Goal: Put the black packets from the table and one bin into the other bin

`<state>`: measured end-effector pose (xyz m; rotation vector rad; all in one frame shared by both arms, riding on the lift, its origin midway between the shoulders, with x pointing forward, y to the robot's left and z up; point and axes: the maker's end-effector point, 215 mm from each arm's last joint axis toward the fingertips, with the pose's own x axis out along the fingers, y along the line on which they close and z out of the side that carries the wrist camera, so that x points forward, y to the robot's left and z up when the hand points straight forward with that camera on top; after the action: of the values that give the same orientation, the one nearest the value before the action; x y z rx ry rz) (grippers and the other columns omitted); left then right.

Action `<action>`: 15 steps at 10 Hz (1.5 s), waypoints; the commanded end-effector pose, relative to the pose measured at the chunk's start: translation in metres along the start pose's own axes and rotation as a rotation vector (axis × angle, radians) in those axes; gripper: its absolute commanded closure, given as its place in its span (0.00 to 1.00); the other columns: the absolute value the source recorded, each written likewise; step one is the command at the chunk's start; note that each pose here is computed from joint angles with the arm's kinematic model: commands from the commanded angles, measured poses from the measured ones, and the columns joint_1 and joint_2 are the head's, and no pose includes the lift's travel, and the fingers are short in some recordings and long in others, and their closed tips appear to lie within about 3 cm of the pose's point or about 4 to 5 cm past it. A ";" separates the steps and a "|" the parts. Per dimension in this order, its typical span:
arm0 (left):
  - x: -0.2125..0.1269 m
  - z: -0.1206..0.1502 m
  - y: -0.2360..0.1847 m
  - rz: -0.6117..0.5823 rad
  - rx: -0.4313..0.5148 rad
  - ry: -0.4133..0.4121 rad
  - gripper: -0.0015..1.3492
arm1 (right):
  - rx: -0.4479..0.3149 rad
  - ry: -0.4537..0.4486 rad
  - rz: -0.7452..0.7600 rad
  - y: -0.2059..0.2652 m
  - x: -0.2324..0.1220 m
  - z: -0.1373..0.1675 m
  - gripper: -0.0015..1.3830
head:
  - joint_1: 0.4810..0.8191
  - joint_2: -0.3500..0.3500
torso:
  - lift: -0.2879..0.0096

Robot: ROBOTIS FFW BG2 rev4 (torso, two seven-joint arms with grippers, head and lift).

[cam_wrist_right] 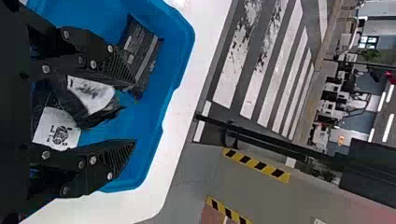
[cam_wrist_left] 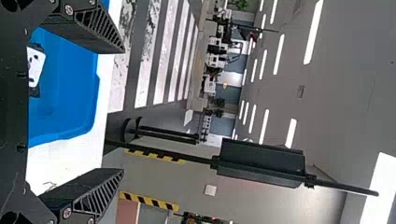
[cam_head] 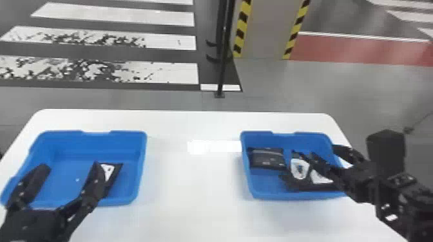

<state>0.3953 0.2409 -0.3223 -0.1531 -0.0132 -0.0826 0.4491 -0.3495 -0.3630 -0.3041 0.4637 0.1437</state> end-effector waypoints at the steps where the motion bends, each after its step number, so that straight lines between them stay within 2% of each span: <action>1: 0.003 -0.003 0.001 0.001 0.012 0.013 0.09 | -0.044 -0.130 -0.017 0.004 -0.018 0.027 0.05 | 0.63 0.29 | 0.60; 2: 0.006 -0.008 0.004 -0.003 0.026 0.038 0.09 | -0.038 -0.256 -0.024 0.013 -0.035 0.047 0.10 | 0.63 0.30 | 0.60; 3: 0.014 -0.026 0.009 -0.029 0.047 0.113 0.09 | 0.016 -0.350 -0.011 0.025 -0.049 0.053 0.12 | 0.63 0.32 | 0.60; 4: 0.022 -0.043 0.016 -0.063 0.087 0.199 0.09 | 0.106 -0.379 0.006 0.042 -0.059 0.048 0.12 | 0.63 0.33 | 0.60; 6: 0.029 -0.071 0.020 -0.088 0.107 0.330 0.09 | 0.208 -0.337 0.038 0.058 -0.071 0.026 0.12 | 0.63 0.38 | 0.60; 9: 0.037 -0.111 0.043 -0.066 0.157 0.570 0.09 | 0.218 -0.338 0.064 0.069 -0.080 0.031 0.12 | 0.63 0.42 | 0.60; 12: 0.048 -0.119 0.048 -0.045 0.170 0.711 0.09 | 0.232 -0.369 0.130 0.097 -0.075 0.046 0.12 | 0.63 0.48 | 0.60; 15: 0.056 -0.128 0.051 -0.037 0.156 0.785 0.09 | 0.244 -0.378 0.157 0.106 -0.073 0.049 0.12 | 0.63 0.54 | 0.60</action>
<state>0.4550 0.2677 -0.4523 0.0457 0.7406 -0.1738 0.3828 -0.2399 -0.3137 -0.0023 0.1256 0.2865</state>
